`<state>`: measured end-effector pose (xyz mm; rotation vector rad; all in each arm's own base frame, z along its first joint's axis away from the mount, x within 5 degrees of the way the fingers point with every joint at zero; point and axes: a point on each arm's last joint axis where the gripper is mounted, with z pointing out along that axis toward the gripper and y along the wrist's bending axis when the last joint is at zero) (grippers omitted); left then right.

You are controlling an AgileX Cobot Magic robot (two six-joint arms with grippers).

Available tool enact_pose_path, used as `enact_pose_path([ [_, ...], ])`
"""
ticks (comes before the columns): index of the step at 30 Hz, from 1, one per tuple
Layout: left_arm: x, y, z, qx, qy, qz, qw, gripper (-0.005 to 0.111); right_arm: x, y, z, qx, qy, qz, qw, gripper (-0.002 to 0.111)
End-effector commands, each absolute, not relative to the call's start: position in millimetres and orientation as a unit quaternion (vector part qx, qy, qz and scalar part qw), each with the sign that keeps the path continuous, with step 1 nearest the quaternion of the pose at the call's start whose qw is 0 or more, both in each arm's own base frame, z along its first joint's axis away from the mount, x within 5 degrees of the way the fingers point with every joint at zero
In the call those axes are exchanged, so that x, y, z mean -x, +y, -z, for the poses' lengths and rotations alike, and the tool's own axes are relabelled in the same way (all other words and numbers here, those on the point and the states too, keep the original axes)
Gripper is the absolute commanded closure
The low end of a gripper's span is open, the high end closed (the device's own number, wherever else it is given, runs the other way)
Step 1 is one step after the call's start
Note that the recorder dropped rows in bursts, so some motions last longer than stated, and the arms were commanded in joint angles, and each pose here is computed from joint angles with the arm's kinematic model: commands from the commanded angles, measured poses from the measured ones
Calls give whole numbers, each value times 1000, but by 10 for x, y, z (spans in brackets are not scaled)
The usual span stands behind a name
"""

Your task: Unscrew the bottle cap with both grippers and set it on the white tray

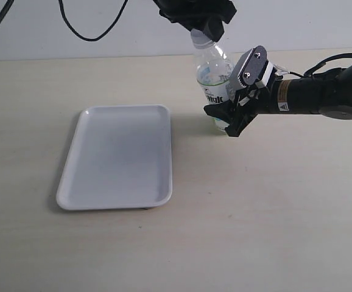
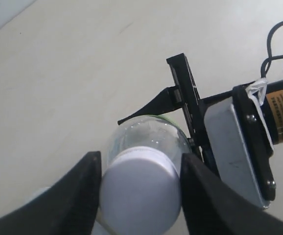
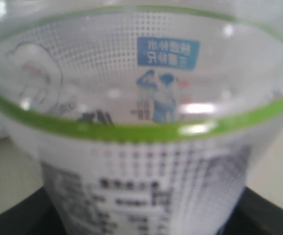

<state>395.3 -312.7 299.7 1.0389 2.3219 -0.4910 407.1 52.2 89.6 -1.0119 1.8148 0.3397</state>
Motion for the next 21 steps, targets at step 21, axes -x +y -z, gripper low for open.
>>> enact_pose_path([
  [21, -3901, -3076, -2983, 109, 950, 265, 121, 107, -4050, 511, -826, 430, 756, -128, 476, 108],
])
